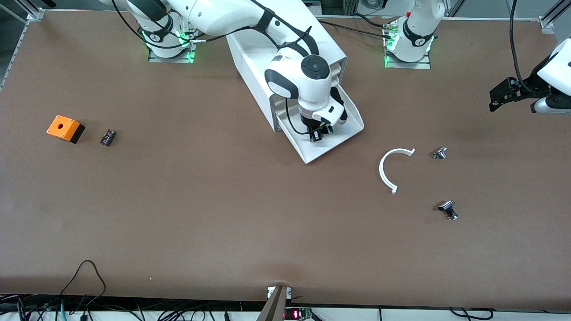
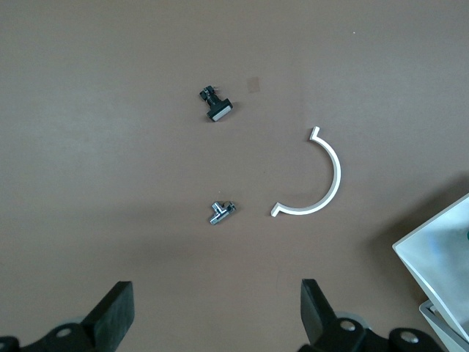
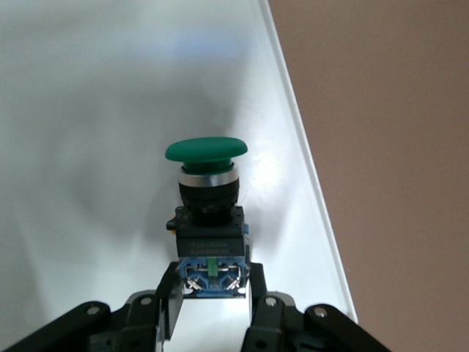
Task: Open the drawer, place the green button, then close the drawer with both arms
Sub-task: 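Open the right gripper to release the button and lift away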
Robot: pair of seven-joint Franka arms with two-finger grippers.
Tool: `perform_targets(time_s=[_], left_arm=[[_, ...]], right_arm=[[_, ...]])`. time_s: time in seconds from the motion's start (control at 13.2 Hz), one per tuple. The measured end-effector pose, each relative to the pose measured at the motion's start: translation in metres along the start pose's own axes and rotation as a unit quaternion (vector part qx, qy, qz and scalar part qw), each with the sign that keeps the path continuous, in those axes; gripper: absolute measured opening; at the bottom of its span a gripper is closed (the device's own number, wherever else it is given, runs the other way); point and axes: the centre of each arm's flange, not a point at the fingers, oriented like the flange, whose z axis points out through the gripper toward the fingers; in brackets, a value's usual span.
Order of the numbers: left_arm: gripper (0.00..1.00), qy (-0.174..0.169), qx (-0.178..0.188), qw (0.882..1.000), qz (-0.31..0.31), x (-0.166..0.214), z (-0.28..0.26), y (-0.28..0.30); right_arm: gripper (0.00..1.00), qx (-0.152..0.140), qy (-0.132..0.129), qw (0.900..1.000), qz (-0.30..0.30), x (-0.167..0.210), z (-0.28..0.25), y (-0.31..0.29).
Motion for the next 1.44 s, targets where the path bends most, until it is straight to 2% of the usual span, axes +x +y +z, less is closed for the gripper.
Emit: perform_targets(time_s=[0.23,0.3,0.68,0.76,0.98,1.29,1.44], left_arm=[[1.0,0.0,0.0,1.0,0.001,0.0,0.0,0.002],[1.0,0.0,0.0,1.0,0.001,0.0,0.0,0.002],[1.0,0.0,0.0,1.0,0.002,0.0,-0.001,0.004],[1.0,0.0,0.0,1.0,0.003,0.0,-0.001,0.005],[1.0,-0.016,-0.002,1.0,0.008,-0.001,-0.011,0.01],[1.0,-0.031,-0.006,0.999,0.017,0.009,-0.019,0.017],[1.0,-0.035,-0.007,0.999,0.017,0.013,-0.015,0.017]], right_arm=[[0.44,-0.004,-0.004,1.0,-0.002,0.002,0.001,-0.001],[0.49,-0.005,-0.004,1.0,-0.001,0.001,0.0,0.0],[0.96,-0.025,0.004,1.0,0.012,0.0,-0.036,0.021],[1.0,-0.028,0.004,0.999,0.017,-0.003,-0.049,0.026],[1.0,-0.02,0.024,0.997,0.065,-0.031,-0.089,0.049],[1.0,-0.023,0.02,0.992,0.122,-0.068,-0.143,0.065],[1.0,-0.039,0.023,0.989,0.143,-0.095,-0.183,0.075]])
